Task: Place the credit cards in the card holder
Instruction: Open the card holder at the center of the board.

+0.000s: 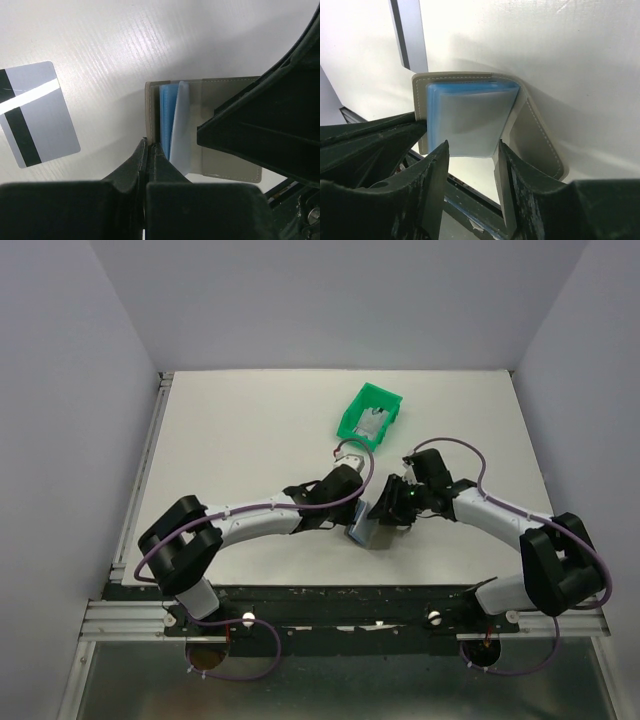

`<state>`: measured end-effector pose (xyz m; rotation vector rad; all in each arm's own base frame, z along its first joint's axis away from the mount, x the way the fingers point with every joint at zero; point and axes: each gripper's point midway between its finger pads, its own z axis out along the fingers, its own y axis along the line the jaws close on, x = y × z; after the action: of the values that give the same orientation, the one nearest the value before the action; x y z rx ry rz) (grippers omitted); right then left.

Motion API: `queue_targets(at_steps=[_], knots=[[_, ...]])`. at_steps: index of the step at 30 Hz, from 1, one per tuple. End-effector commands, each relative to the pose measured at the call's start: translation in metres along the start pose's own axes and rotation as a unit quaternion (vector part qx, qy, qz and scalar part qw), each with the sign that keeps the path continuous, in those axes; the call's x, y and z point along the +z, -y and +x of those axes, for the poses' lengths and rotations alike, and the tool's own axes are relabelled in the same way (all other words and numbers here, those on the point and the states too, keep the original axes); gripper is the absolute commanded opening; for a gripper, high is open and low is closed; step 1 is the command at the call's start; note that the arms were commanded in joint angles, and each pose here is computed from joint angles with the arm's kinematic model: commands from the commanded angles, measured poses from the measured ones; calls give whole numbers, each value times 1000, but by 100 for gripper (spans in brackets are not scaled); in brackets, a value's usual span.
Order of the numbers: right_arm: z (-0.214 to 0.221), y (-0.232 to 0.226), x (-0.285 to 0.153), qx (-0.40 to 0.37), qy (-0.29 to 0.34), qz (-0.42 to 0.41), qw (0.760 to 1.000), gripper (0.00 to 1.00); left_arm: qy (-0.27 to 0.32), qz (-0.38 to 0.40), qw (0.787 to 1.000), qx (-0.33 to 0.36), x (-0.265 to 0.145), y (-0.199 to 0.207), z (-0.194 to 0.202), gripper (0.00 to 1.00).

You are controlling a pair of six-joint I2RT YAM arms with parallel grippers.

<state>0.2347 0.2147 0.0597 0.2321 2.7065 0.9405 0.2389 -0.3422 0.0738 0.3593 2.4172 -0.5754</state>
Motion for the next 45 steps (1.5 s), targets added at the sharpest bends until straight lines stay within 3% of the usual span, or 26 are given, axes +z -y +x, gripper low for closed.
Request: queue_targets(at_steps=[1,4,9,22,26,37,42,45], knots=[[0,-11,-2,-5,5,-32,999,53,27,38,999,1,-20,22,-23,0],[0,-14,-2,-6,3,-40,999,54,31,48,998,0,-24,27,-27,0],[-4,-19,-8,-13,27,-55,998,65,35,57,998,-1,-28,30,-30,0],[-1,-20,-1,-7,13,-64,998,66,25,57,998,-2,-22,29,-22,0],[0,-16,1,-2,12,-57,998,58,20,51,999,-4,-18,25,-17,0],[3,14,6,1,13,14,1000,15,3,10,1000,-10,-13,3,0,0],[7,22,9,-1,6,28,1000,6,-15,-25,999,-14,-8,-18,16,2],[8,23,11,-2,2,28,1000,8,-21,-36,999,-15,-6,-25,22,6]])
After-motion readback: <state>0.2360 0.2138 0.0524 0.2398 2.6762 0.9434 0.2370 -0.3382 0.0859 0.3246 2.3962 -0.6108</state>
